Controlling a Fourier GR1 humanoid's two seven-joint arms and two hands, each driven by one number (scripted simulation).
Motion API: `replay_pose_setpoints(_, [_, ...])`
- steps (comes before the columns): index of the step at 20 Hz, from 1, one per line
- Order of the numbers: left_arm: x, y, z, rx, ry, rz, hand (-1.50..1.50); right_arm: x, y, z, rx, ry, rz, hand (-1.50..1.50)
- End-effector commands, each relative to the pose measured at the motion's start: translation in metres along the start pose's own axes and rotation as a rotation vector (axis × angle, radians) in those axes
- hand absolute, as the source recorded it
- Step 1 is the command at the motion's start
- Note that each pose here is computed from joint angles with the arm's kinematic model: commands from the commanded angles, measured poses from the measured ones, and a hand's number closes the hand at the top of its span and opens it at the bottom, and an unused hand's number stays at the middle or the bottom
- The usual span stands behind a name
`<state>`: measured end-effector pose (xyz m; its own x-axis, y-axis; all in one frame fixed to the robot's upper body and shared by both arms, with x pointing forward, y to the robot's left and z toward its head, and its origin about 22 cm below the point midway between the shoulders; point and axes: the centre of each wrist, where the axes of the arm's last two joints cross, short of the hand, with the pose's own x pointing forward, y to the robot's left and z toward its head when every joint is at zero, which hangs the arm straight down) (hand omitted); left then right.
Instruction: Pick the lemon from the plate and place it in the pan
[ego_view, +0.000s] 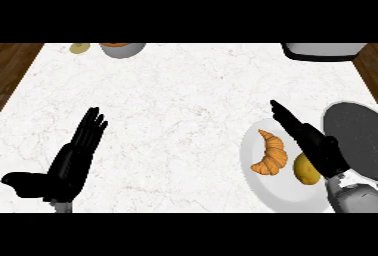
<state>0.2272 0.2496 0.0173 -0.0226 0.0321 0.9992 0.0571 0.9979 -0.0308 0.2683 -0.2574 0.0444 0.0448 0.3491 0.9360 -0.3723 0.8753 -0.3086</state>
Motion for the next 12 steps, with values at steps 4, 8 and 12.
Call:
replay_pose_setpoints(4, [0.003, 0.004, -0.007, 0.032, -0.091, -0.074, 0.00, 0.019, -0.064, 0.026, -0.305, -0.318, -0.124, 1.50])
replay_pose_setpoints(8, [-0.010, -0.006, 0.002, 0.042, -0.074, -0.069, 0.00, -0.022, -0.107, 0.075, -0.769, -0.108, -0.050, 1.50])
replay_pose_setpoints(12, [-0.004, -0.018, -0.003, -0.003, -0.067, -0.072, 0.00, -0.053, -0.077, 0.153, -0.734, -0.199, -0.063, -1.50])
